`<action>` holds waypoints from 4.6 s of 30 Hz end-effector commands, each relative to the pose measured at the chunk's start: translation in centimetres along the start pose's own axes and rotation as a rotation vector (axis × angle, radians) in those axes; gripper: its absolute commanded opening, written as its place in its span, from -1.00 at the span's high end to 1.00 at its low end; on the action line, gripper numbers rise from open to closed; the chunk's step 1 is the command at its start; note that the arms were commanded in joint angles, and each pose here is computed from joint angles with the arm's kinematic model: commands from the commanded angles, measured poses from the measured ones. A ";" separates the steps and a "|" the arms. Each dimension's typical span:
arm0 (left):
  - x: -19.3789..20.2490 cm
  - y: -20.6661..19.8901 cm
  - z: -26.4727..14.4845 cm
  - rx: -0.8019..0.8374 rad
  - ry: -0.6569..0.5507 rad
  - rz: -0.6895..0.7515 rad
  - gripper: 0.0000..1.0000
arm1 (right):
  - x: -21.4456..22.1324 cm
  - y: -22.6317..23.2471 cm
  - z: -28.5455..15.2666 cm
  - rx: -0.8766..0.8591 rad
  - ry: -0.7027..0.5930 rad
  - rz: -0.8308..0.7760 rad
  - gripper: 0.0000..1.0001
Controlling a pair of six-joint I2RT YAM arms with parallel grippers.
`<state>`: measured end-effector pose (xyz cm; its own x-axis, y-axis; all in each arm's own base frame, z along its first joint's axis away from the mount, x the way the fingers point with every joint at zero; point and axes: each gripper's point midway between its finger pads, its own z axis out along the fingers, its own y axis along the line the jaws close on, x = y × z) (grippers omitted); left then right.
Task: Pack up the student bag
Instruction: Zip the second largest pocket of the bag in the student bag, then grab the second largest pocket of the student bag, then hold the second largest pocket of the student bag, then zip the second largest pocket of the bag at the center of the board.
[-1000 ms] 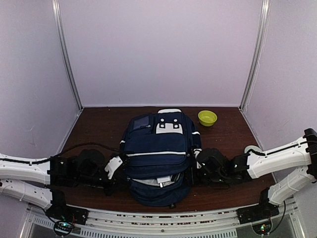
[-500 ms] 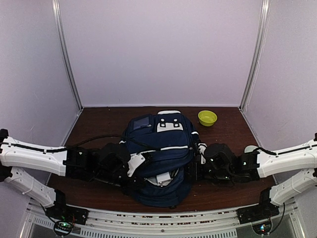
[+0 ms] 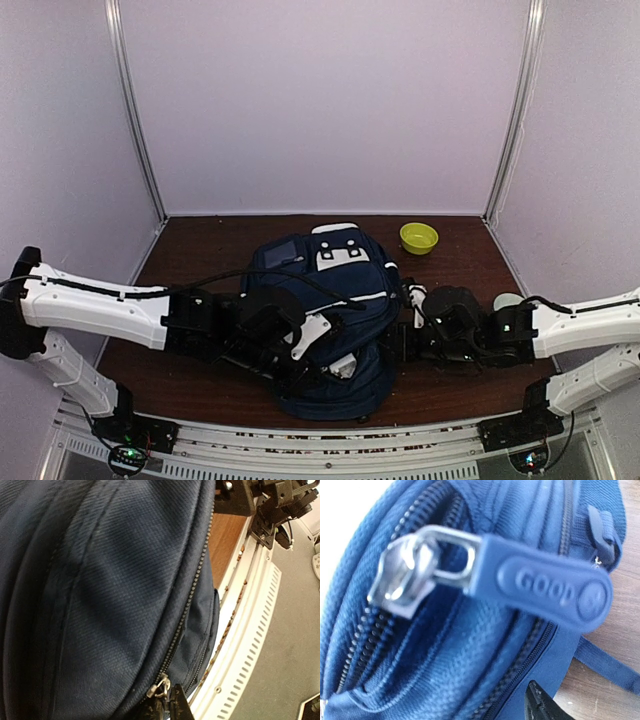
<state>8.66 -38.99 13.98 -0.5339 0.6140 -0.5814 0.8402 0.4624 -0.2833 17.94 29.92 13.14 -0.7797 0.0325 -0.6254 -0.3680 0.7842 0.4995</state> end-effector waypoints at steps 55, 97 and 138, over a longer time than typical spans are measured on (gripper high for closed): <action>0.8 5.1 -7.6 -0.312 -0.141 -0.129 -0.03 | 6.0 11.1 -1.2 0.112 -0.010 -0.108 -0.10; 0.0 3.6 -7.4 -0.222 -0.239 0.080 -0.11 | 5.4 9.3 0.3 0.066 0.013 -0.060 1.00; -4.4 3.2 -4.8 -0.473 -0.421 0.532 1.00 | 2.6 10.6 -5.1 -0.132 0.135 -0.138 1.00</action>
<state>10.75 -38.55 16.50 0.1022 0.6214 -0.7768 0.8696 0.3234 0.3731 9.55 36.03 17.70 -0.7867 -0.1573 -0.5969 -0.5122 0.7060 0.4891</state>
